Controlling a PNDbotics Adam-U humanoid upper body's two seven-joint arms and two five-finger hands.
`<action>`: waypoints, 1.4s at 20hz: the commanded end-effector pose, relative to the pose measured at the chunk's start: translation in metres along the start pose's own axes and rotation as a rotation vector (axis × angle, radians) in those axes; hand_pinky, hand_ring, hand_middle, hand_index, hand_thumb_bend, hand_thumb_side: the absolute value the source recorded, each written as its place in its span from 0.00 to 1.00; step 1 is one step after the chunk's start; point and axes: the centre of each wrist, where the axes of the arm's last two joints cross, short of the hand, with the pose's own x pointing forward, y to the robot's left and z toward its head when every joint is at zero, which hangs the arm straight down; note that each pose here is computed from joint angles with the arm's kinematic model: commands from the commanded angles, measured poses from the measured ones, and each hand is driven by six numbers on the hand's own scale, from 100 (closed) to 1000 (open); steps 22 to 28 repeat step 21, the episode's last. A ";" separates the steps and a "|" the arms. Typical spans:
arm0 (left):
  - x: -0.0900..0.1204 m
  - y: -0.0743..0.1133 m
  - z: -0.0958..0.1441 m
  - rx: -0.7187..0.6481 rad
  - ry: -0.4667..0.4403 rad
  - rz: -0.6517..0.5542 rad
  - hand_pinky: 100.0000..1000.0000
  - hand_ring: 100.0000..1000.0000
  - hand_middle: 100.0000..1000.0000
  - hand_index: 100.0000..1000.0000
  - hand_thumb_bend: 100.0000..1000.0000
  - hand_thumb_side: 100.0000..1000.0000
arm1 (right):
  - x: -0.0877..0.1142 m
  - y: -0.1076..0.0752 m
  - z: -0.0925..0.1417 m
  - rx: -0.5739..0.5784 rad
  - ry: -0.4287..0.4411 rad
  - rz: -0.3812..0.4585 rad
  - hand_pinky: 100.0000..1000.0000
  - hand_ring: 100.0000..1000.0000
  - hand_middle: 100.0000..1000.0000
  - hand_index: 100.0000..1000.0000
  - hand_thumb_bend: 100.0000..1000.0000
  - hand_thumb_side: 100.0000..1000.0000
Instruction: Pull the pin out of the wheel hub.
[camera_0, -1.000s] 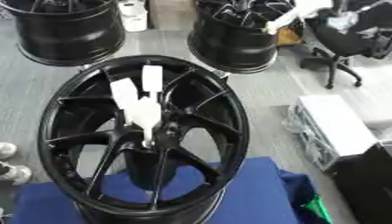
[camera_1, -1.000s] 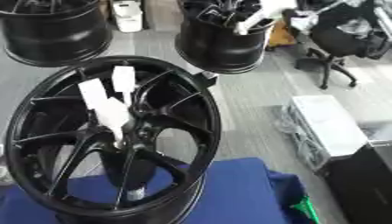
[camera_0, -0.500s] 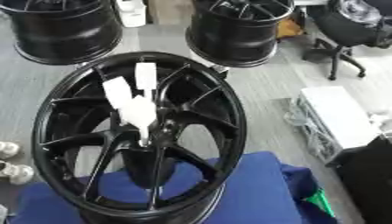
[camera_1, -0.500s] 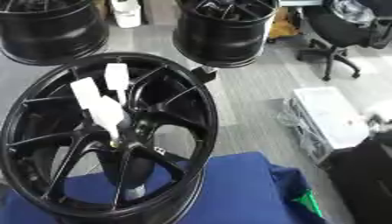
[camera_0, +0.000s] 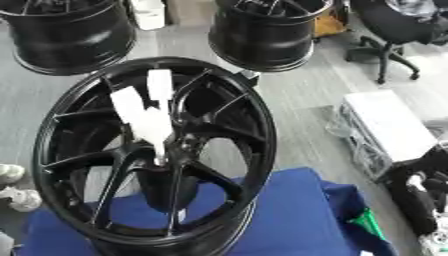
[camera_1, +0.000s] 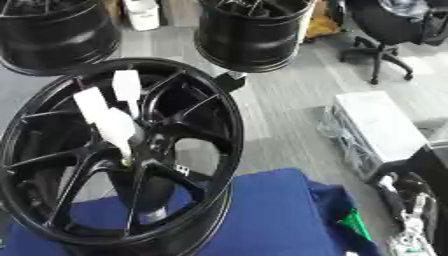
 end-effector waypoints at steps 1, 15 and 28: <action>0.006 0.001 -0.002 -0.008 -0.024 -0.010 0.69 0.74 0.61 0.70 0.40 0.59 | 0.035 0.013 0.000 0.049 -0.144 -0.049 0.64 0.63 0.68 0.83 0.00 0.44; 0.007 -0.003 -0.004 -0.032 -0.034 -0.012 0.69 0.74 0.61 0.70 0.39 0.60 | 0.102 0.056 0.030 0.352 -0.432 -0.249 0.62 0.60 0.63 0.82 0.00 0.47; 0.006 -0.003 -0.004 -0.036 -0.031 -0.017 0.69 0.75 0.61 0.70 0.39 0.60 | 0.111 0.061 0.036 0.424 -0.479 -0.284 0.62 0.59 0.62 0.82 0.00 0.47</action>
